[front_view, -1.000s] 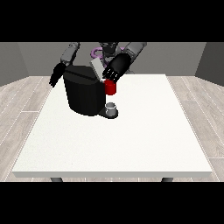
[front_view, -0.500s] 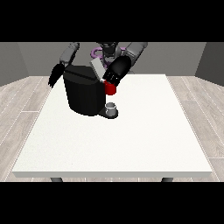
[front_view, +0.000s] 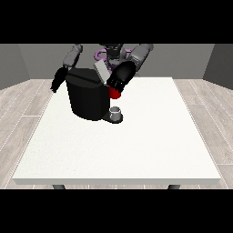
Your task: Insert the coffee pod into the coffee machine and close the lid
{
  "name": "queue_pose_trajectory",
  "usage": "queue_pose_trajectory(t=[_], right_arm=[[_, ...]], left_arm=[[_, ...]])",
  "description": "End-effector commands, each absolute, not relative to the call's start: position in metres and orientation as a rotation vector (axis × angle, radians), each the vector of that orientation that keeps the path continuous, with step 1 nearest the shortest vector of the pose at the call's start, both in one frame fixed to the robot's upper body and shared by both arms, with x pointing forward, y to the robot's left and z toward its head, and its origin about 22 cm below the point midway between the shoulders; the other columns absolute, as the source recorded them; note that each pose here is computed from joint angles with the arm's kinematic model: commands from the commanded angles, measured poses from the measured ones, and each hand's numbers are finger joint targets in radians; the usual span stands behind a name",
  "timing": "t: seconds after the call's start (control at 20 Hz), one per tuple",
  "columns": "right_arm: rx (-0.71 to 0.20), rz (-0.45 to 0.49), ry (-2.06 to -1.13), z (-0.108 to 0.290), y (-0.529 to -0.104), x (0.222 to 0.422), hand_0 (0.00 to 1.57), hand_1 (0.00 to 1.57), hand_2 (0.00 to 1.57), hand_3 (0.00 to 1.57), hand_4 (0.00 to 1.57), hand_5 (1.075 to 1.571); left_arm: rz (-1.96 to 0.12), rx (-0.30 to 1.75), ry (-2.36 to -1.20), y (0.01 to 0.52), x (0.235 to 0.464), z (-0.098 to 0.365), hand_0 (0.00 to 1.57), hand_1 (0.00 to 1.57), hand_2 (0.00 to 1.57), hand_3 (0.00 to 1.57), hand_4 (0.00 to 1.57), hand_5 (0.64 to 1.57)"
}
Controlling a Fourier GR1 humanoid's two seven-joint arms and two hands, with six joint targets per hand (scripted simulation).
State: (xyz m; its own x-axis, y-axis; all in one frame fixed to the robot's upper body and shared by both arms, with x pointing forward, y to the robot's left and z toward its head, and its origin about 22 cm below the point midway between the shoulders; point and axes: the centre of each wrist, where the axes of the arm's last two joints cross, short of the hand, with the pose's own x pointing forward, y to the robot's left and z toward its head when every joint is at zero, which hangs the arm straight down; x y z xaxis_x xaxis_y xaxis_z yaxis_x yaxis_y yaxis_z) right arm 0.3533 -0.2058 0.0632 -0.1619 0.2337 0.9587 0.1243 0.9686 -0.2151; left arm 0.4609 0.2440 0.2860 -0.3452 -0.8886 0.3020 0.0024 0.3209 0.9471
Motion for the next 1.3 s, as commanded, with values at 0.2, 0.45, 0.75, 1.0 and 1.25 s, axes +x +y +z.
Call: queue_pose_trajectory(t=[0.2, 0.45, 0.75, 1.0, 1.25], right_arm=[[-0.290, 0.130, -1.729, 0.059, -0.200, 0.352, 0.00, 0.00, 0.00, 0.00, 0.00, 1.571], [-0.274, 0.164, -1.733, 0.072, -0.221, 0.357, 0.00, 0.00, 0.00, 0.00, 0.22, 1.571], [-0.309, 0.148, -1.746, 0.082, -0.210, 0.364, 0.00, 0.00, 0.00, 0.00, 0.09, 1.571], [-0.304, 0.173, -1.783, 0.090, -0.196, 0.362, 0.00, 0.00, 0.00, 0.00, 0.15, 1.571], [-0.296, 0.129, -1.788, 0.075, -0.188, 0.357, 0.00, 0.00, 0.00, 0.00, 0.17, 1.571]], left_arm=[[-1.135, 0.814, -1.716, 0.228, 0.463, 0.279, 1.23, 1.23, 1.20, 0.95, 0.00, 1.571], [-1.128, 0.861, -1.714, 0.245, 0.462, 0.277, 1.23, 1.23, 1.21, 0.97, 0.00, 1.571], [-1.199, 0.939, -1.745, 0.237, 0.461, 0.281, 1.04, 1.04, 1.05, 0.74, 0.00, 1.571], [-1.190, 1.040, -1.761, 0.266, 0.454, 0.319, 0.51, 0.51, 0.78, 0.60, 0.00, 1.571], [-1.181, 1.047, -1.760, 0.261, 0.457, 0.301, 0.00, 0.00, 0.59, 0.46, 0.00, 1.571]])
